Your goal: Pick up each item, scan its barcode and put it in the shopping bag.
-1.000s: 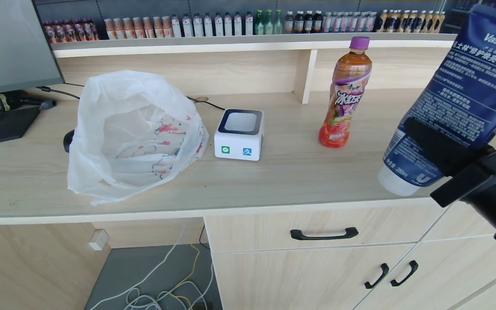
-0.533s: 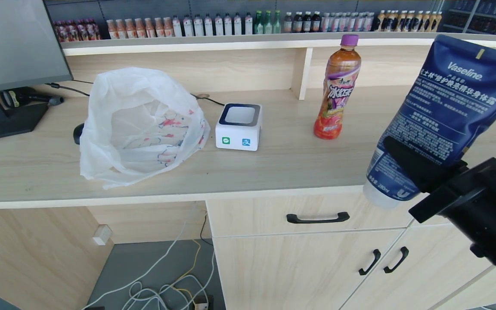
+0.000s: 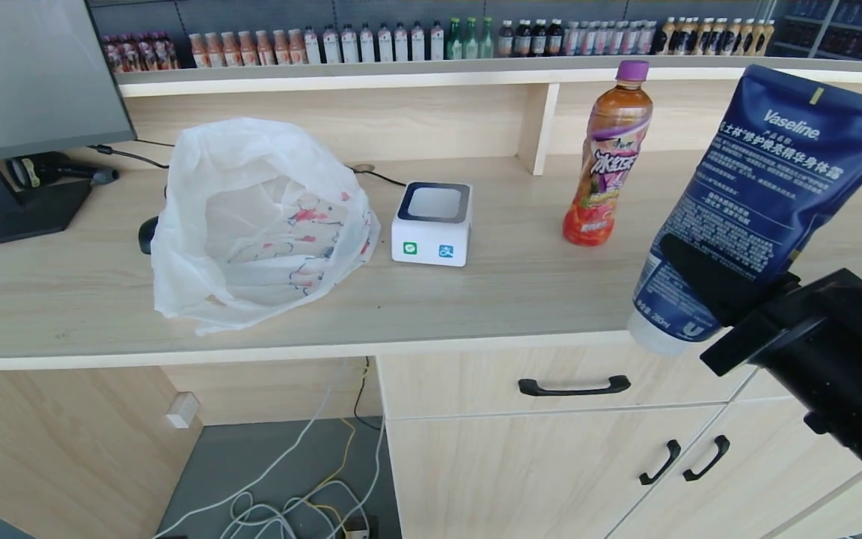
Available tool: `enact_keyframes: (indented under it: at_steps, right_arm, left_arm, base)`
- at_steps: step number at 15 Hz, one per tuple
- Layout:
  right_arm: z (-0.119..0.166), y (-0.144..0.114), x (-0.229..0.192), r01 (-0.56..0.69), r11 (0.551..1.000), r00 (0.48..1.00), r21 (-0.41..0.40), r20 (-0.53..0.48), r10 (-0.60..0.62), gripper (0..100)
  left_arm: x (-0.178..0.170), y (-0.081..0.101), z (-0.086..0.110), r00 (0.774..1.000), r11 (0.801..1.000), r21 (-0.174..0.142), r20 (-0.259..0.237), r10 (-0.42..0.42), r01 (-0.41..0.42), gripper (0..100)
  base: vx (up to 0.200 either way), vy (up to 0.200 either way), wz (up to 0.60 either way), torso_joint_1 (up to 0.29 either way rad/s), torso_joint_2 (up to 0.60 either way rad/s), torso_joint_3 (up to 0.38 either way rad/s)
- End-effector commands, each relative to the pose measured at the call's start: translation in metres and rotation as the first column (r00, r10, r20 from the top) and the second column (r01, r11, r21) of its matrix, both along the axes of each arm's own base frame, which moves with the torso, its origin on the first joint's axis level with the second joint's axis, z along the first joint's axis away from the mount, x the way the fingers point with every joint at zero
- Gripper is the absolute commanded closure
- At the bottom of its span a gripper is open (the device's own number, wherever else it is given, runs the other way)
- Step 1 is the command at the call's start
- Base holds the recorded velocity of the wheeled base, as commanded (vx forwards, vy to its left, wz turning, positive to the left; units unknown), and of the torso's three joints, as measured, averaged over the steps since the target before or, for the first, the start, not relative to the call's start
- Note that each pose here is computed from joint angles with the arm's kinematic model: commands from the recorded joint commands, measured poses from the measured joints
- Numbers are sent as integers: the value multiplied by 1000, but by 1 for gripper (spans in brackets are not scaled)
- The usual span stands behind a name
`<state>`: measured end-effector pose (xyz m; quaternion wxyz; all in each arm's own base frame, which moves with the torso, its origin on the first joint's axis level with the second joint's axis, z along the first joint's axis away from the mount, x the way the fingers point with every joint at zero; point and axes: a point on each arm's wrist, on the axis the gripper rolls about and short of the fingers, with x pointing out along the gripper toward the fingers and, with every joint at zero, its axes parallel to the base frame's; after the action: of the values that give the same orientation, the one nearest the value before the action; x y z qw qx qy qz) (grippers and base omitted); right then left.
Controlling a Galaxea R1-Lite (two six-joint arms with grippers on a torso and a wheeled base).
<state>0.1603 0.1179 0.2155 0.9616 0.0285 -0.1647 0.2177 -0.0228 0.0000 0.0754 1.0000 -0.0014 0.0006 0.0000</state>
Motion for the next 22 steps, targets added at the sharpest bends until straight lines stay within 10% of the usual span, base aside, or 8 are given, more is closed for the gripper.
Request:
enact_keyframes:
  at_steps: [1, 16, 22]
  right_arm:
    - [-2, 3, 3, -15, 1000, 1000, -9, -5, 15, 100]
    - [-3, 12, 22, -52, 996, 999, -71, 4, 53, 100]
    - [44, 35, 63, 45, 970, 956, -241, 291, 28, 100]
  left_arm:
    - [0, 0, 0, 1000, 1000, -2, 1, 0, 0, 100]
    - [0, 0, 0, 1000, 1000, 1, 1, 0, 0, 100]
    - [0, 0, 0, 1000, 1000, 1, 1, 0, 0, 100]
  base:
    - [0, 200, 0, 7, 12, 2]
    - [0, 80, 0, 0, 1, 1]
    - [0, 0, 0, 0, 0, 0]
